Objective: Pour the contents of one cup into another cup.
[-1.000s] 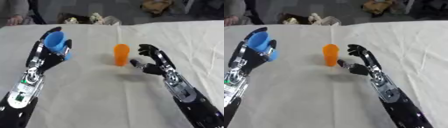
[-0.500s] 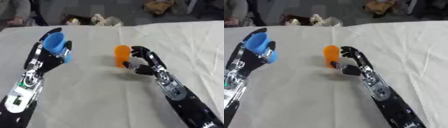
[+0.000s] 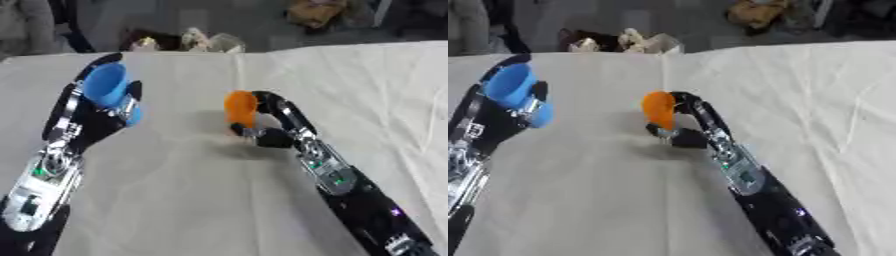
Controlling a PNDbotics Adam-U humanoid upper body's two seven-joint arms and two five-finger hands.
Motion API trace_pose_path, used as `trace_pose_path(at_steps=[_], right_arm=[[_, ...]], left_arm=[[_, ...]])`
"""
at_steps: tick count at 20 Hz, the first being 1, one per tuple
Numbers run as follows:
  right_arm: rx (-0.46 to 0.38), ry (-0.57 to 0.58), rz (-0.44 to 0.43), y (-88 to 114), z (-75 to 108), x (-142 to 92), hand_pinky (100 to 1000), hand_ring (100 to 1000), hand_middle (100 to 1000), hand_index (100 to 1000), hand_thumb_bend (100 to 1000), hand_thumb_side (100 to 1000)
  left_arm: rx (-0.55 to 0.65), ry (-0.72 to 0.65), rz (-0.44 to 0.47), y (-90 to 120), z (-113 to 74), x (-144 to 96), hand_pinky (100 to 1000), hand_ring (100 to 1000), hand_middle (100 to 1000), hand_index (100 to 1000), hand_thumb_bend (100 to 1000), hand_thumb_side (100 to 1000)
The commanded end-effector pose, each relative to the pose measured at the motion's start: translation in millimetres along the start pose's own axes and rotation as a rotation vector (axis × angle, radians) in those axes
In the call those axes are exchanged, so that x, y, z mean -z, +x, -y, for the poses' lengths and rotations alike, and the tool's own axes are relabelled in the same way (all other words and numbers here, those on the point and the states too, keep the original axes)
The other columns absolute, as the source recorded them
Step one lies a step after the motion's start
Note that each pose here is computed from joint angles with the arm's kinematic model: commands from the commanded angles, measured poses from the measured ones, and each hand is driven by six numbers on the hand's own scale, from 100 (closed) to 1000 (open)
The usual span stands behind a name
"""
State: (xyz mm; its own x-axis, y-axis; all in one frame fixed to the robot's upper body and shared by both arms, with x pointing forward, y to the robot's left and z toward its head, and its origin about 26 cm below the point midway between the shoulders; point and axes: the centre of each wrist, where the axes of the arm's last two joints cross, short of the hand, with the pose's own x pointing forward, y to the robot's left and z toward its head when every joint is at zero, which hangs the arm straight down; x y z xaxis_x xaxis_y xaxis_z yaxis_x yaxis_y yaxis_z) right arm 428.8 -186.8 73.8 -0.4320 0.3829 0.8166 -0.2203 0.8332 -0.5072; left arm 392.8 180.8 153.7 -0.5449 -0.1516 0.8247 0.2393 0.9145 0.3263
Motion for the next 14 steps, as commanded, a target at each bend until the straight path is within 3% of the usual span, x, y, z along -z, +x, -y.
trace_pose_path(at_steps=[1, 9, 14], right_arm=[[-0.025, 0.023, 0.032, 9.0, 0.7, 10.2, 854, 744, 706, 845, 553, 338], [-0.054, 0.035, 0.001, 2.7, -2.1, 15.5, 851, 740, 701, 837, 533, 328], [-0.059, 0.02, 0.001, 1.8, -3.9, 18.9, 814, 657, 622, 785, 475, 332]], left_arm=[[0.003, -0.015, 0.046, 12.8, -0.5, 7.8, 100, 595, 486, 889, 100, 300], [0.0, -0.033, 0.06, 16.3, 3.7, 12.1, 100, 595, 486, 889, 100, 302], [-0.002, -0.04, 0.066, 17.7, 5.1, 13.4, 100, 595, 486, 889, 100, 302]])
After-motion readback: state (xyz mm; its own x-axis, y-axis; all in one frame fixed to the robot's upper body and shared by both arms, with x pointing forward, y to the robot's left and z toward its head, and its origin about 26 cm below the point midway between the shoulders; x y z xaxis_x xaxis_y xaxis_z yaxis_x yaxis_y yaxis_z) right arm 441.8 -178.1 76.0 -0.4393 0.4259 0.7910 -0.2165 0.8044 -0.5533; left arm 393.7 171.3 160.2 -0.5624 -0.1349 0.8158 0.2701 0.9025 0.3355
